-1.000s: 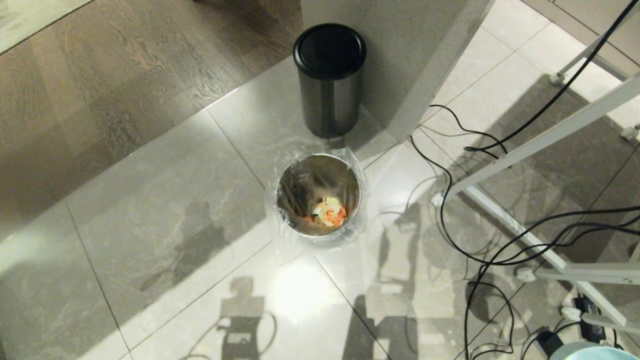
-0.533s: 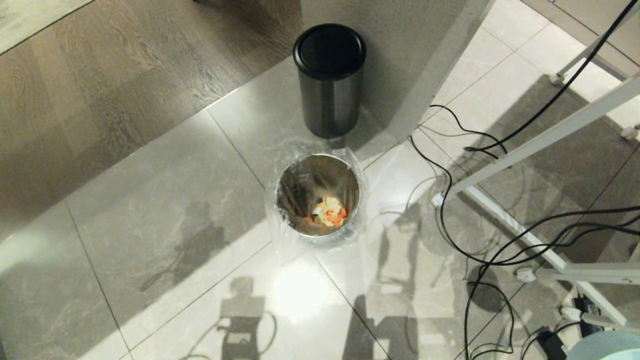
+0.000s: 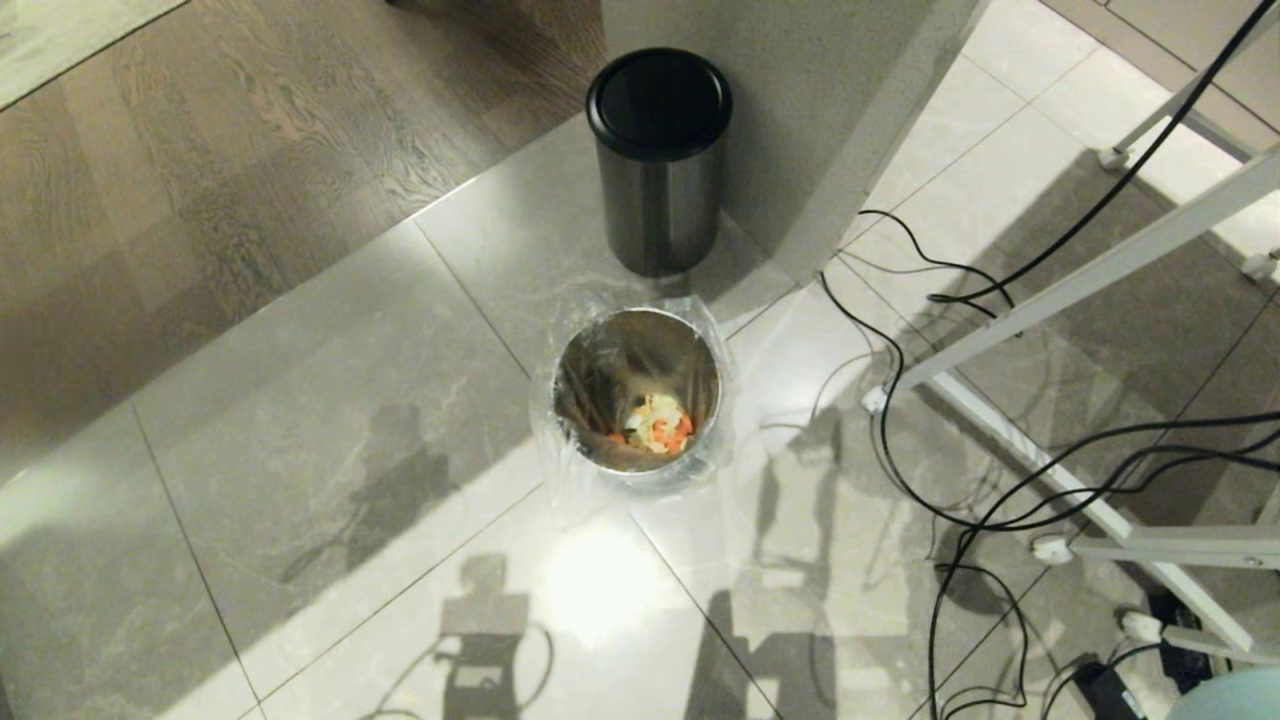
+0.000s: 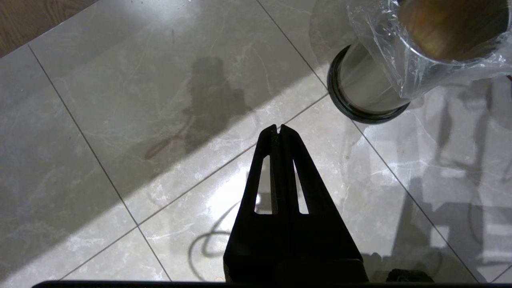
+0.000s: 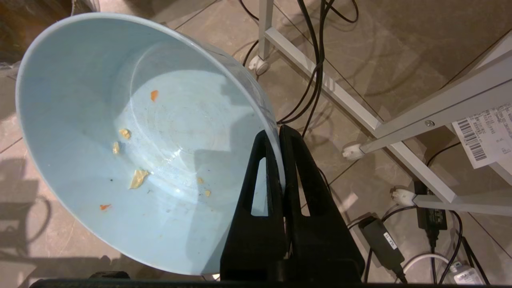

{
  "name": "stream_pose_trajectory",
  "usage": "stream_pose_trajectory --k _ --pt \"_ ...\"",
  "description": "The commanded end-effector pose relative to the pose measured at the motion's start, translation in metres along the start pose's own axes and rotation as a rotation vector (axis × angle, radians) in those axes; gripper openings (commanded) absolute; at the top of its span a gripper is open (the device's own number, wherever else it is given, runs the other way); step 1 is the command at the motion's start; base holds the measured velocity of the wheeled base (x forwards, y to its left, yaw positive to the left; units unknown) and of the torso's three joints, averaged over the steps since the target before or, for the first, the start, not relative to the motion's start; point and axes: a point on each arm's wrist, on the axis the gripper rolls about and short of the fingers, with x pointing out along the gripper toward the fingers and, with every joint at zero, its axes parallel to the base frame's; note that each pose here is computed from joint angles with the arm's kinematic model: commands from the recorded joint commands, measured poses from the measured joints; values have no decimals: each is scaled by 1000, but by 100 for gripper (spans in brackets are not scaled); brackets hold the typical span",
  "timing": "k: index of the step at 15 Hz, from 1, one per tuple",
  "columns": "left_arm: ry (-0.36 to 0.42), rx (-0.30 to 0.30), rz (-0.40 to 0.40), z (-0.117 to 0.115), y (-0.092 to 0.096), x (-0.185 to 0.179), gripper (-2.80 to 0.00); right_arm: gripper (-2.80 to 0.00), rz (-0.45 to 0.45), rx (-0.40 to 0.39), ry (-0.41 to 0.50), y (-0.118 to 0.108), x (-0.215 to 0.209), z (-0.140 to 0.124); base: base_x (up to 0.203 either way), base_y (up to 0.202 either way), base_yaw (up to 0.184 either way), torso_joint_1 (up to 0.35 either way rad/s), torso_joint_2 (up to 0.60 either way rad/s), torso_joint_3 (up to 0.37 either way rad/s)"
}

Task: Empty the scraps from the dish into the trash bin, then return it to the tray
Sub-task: Put the bowl back to the table

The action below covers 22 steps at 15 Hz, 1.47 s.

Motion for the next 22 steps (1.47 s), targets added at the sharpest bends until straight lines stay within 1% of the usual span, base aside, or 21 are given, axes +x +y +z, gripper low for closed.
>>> stream_pose_trajectory --k 1,22 --pt "0 -1 0 0 0 0 -280 -280 -2 -2 -2 0 0 0 0 0 0 0 0 0" --pt "0 -1 -1 0 0 0 -280 -280 0 1 -4 0 0 0 0 0 0 0 0 0"
